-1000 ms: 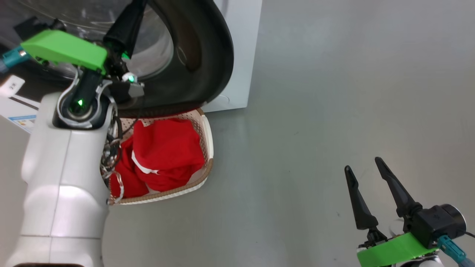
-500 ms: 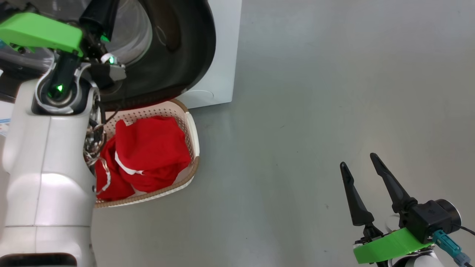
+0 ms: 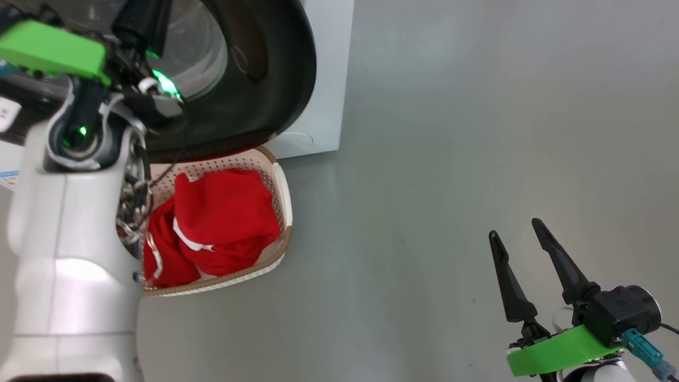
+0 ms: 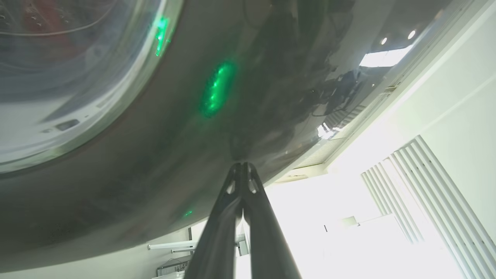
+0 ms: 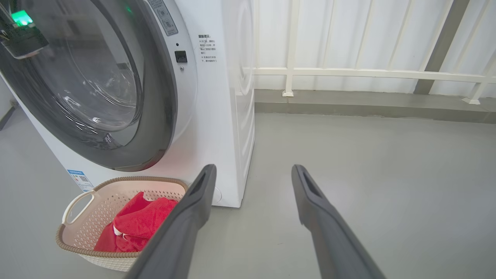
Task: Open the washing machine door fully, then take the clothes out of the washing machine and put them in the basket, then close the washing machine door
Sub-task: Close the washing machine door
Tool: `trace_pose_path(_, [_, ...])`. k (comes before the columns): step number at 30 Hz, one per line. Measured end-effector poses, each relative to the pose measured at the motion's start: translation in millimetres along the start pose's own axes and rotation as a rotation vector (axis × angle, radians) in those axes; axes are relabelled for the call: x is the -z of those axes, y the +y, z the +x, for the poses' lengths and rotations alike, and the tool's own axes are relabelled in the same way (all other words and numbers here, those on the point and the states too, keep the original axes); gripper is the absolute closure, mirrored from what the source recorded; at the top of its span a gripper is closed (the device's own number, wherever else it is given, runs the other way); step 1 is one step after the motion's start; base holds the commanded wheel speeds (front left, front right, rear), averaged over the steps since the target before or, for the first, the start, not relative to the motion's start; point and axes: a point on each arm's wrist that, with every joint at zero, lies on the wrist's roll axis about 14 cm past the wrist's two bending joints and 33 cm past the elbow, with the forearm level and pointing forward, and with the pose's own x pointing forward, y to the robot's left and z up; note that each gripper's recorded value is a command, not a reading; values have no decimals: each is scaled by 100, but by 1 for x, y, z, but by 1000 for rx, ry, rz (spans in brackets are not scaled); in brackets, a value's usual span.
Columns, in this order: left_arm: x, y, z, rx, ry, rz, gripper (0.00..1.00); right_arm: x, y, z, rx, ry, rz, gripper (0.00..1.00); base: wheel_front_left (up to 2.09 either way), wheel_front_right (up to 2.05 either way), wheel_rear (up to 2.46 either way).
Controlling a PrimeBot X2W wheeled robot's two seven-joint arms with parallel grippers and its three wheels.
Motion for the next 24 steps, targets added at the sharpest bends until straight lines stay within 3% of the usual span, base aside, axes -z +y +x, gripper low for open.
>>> trace_pose_path(7, [6,5,-28,-1,-10,-10,100,-7,10,2,-30,-25,15,0,0,0,0])
trace_pose_path(14, [0,2,-71,2,-129,73,99,-19,18,3,-56,-64,23,0,0,0,0])
trace_pose_path(21, [12,-14,-113,15,-209,273,20,-28,22,-5,-70,-92,33,0,0,0,0])
trace_pose_path(24, [16,-18,-135,1,-229,390,4,-30,23,-12,-73,-96,35,0,0,0,0])
